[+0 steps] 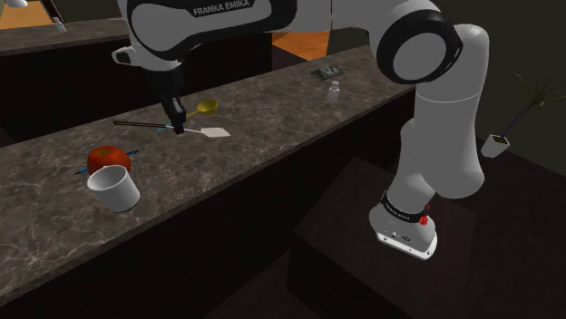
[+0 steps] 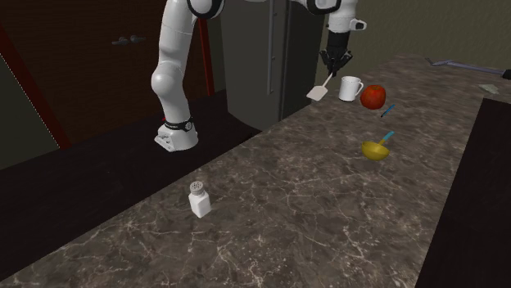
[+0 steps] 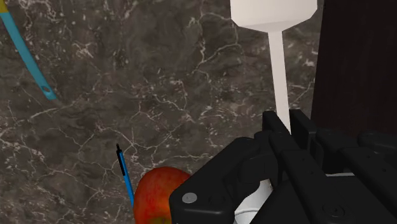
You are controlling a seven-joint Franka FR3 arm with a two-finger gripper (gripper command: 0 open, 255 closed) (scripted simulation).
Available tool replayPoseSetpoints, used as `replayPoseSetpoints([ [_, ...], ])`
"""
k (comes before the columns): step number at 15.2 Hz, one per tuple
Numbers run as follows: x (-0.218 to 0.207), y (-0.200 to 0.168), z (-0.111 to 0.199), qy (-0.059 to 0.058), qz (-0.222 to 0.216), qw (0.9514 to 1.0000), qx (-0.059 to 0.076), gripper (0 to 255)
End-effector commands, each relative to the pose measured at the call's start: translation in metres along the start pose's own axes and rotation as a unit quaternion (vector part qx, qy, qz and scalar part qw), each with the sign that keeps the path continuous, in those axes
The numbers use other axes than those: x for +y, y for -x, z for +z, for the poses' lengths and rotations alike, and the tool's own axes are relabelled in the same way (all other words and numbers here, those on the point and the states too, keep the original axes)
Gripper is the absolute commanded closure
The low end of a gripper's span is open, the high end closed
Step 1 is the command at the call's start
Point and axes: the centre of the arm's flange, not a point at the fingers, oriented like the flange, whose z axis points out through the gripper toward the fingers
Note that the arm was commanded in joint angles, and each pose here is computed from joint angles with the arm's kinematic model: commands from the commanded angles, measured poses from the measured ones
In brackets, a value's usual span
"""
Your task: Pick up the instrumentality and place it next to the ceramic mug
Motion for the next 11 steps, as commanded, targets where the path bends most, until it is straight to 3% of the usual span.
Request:
replayPoseSetpoints([
  [1, -0.001, -0.001, 0.011, 0.000, 0.000, 1.0000, 0.000, 255],
  [11, -0.001, 0.003, 0.064, 0.000, 0.000, 1.0000, 0.000, 255],
])
